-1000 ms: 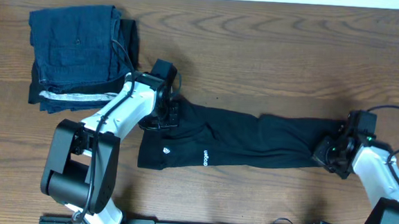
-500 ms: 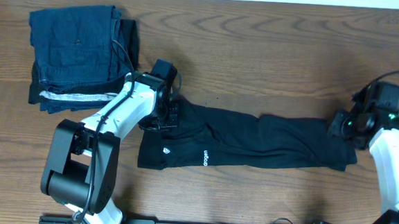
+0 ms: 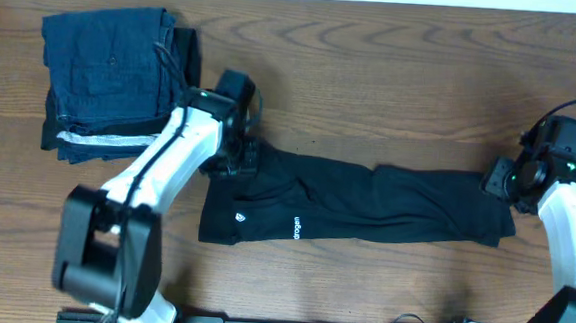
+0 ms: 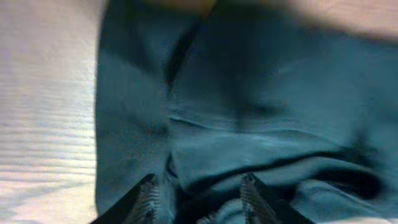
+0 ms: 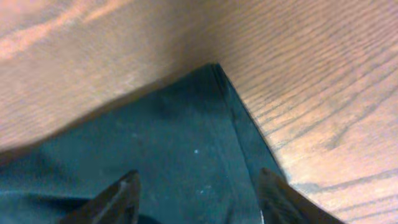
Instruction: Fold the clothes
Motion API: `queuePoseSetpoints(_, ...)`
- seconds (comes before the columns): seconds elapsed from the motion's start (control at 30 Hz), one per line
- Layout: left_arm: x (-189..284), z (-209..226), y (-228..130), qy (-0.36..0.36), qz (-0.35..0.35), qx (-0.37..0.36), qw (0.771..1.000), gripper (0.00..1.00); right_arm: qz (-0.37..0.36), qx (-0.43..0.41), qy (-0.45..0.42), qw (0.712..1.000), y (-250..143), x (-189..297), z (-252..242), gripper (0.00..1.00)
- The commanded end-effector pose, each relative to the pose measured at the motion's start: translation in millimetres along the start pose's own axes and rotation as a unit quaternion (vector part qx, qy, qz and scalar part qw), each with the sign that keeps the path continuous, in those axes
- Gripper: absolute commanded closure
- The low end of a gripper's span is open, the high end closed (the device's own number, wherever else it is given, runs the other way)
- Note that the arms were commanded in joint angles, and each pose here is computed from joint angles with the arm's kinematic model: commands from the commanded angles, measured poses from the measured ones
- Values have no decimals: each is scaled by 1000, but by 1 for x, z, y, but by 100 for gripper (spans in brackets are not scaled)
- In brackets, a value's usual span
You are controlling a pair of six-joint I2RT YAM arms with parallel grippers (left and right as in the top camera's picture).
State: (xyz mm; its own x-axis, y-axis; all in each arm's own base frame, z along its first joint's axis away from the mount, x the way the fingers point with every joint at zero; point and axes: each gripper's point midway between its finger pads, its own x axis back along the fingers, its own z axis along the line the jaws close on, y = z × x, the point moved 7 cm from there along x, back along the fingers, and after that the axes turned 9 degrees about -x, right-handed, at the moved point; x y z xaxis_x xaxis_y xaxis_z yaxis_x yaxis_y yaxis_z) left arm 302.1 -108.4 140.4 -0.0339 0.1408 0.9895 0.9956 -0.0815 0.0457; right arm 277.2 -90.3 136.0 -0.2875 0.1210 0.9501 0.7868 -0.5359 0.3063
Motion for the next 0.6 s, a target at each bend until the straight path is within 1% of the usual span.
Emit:
queuePoseSetpoints(0.0,36,-3,1,-7,-50,-4,999,50,14,14,-20,1000,-3,-12,-11,48)
queuePoseSetpoints(0.17,56,8,-12,-5,-52,18,998,47,37,5,-29,999,-2,-29,-25,50)
queuePoseSetpoints(0.23,59,15,-16,-2,-44,33,999,47,44,9,-33,998,-1,-37,-30,54)
queuePoseSetpoints(0.4,59,29,-22,3,-25,57,998,47,48,21,-20,998,1,-47,-30,54)
queuePoseSetpoints(0.5,59,31,-21,4,-26,60,998,47,55,21,-25,998,-1,-52,-32,49)
queuePoseSetpoints(0.57,59,31,-21,4,-26,60,998,47,61,21,-32,997,-2,-56,-34,47)
